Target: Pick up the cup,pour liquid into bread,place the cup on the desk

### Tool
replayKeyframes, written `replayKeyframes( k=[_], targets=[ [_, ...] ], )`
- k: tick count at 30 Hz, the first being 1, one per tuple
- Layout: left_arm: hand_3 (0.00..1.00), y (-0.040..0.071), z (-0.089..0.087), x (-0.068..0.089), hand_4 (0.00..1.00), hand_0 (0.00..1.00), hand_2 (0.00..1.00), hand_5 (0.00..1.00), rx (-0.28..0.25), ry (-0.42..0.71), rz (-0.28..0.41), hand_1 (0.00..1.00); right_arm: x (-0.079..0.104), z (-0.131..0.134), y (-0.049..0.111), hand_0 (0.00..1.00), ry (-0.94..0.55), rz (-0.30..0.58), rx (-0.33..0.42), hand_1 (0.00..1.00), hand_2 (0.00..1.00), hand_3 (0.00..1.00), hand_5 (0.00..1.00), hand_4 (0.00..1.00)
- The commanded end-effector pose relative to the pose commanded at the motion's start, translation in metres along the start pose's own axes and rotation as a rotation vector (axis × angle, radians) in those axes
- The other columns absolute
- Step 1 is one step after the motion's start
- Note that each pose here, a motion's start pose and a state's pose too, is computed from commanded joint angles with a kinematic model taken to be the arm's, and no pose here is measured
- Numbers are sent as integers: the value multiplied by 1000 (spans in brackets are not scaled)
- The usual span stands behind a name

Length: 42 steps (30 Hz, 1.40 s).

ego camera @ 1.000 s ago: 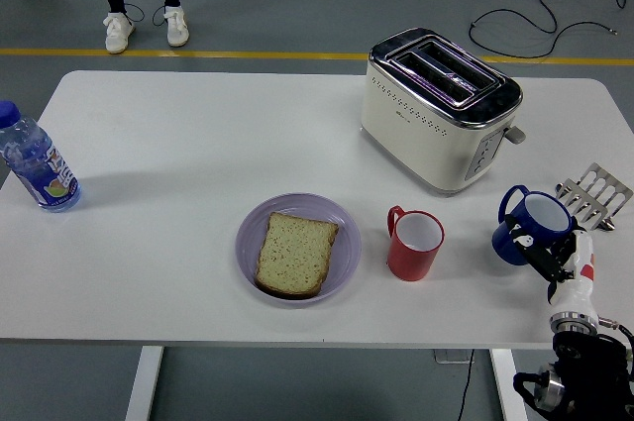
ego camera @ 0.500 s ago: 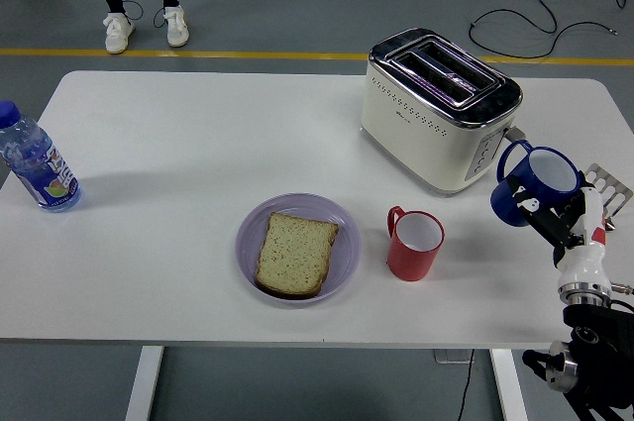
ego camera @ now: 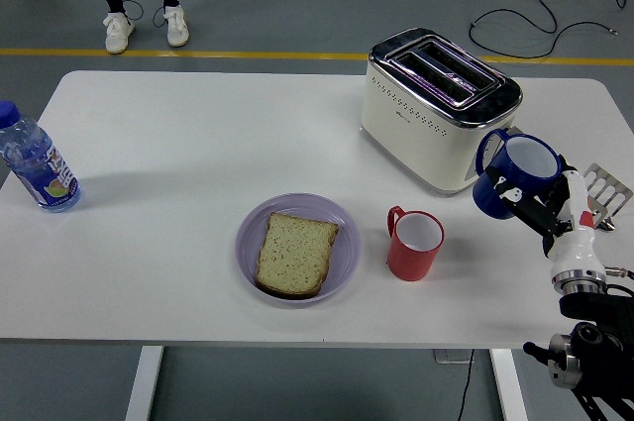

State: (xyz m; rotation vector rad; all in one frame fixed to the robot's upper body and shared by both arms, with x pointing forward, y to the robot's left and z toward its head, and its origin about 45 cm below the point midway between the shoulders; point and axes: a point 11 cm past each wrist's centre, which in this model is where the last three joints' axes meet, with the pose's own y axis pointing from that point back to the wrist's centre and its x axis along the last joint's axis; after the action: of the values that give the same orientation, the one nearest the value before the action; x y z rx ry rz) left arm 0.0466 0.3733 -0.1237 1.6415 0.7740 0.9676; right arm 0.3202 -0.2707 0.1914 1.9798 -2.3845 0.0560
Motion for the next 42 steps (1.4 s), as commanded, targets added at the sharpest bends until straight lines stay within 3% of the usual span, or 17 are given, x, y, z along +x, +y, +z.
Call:
replayKeyframes(
  k=[7, 20, 31, 37, 42],
  targets=[
    [604, 0, 2, 2, 340, 655, 710, 924, -2, 0, 3, 692, -10, -12, 2, 321, 27, -46, -18, 330, 505, 527, 2, 750],
    [605, 0, -2, -2, 342, 656, 711, 924, 2, 15, 0, 693, -31, -34, -13, 309, 173, -137, -57, 324, 503, 527, 2, 751],
    [606, -1, -6, -5, 343, 656, 711, 924, 8, 23, -7, 694, -76, -81, -31, 311, 304, -253, 68, 321, 502, 527, 2, 749],
    [606, -2, -9, -7, 343, 656, 711, 925, 13, 24, -10, 694, -112, -96, -36, 314, 482, -335, 161, 326, 504, 529, 2, 741],
    [607, -2, -11, -9, 343, 656, 712, 926, 17, 21, -13, 694, -139, -102, -41, 309, 720, -400, 271, 325, 503, 530, 2, 727]
  ],
)
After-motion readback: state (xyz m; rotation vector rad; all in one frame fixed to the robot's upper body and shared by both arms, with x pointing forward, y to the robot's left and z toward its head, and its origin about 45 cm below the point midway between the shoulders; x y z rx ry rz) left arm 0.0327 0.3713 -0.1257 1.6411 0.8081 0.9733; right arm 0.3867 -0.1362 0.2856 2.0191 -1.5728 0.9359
